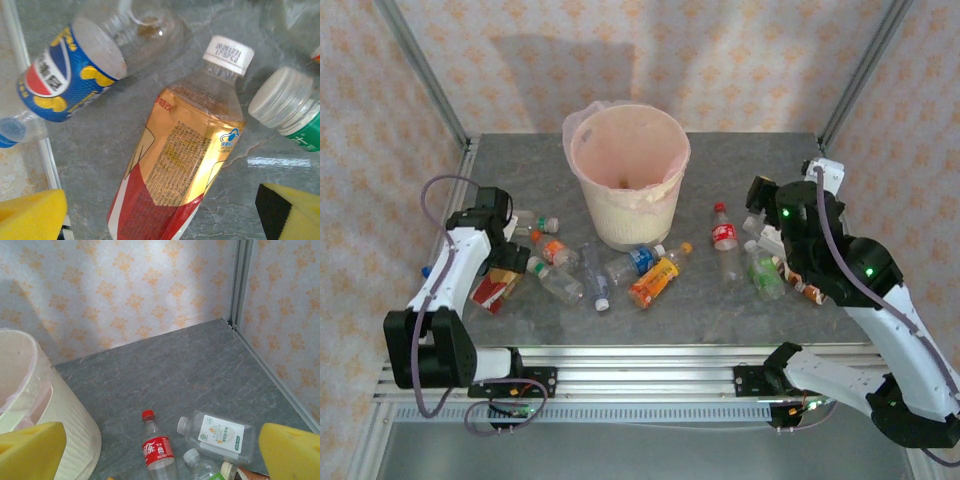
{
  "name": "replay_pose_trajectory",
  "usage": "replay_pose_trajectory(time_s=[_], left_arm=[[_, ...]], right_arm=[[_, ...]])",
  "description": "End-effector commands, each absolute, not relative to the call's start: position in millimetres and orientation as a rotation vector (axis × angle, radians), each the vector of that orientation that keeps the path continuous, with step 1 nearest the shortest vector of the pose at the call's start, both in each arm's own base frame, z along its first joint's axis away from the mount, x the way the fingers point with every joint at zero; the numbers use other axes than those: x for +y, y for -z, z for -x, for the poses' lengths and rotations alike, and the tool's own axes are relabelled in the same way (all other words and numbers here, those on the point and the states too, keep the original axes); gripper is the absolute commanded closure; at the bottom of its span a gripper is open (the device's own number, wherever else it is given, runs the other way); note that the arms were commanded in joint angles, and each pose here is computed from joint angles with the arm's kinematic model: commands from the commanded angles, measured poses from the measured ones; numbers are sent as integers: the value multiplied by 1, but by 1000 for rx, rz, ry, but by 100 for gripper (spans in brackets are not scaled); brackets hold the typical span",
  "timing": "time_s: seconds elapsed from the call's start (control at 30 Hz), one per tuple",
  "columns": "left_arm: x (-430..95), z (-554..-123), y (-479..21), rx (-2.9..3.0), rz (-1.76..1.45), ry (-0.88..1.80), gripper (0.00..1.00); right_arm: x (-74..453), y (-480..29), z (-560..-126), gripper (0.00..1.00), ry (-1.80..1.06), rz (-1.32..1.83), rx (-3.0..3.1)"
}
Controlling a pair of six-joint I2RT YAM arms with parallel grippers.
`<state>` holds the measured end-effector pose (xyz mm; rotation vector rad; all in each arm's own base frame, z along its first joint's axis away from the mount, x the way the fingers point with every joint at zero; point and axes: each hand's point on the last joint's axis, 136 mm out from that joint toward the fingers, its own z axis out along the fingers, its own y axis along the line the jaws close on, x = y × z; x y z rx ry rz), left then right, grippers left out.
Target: Put the plastic bottles in the bin
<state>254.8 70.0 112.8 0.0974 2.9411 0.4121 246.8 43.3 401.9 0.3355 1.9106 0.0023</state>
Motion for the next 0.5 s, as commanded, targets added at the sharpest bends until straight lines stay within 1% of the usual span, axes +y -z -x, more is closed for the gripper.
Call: replay_pose_trajectory(time_s=[0.0, 0.2, 0.47], left_arm=[[62, -252, -99, 2974, -230, -333, 1], [63, -243, -78, 3077, -258, -332, 0], [76, -243, -70, 3130, -258, -444, 0]], right_arm=[[24, -407, -237, 1, 94, -332, 1893], [8, -413, -223, 1, 144, -331, 1873], [-1, -410, -213, 1, 141, -344, 1867]])
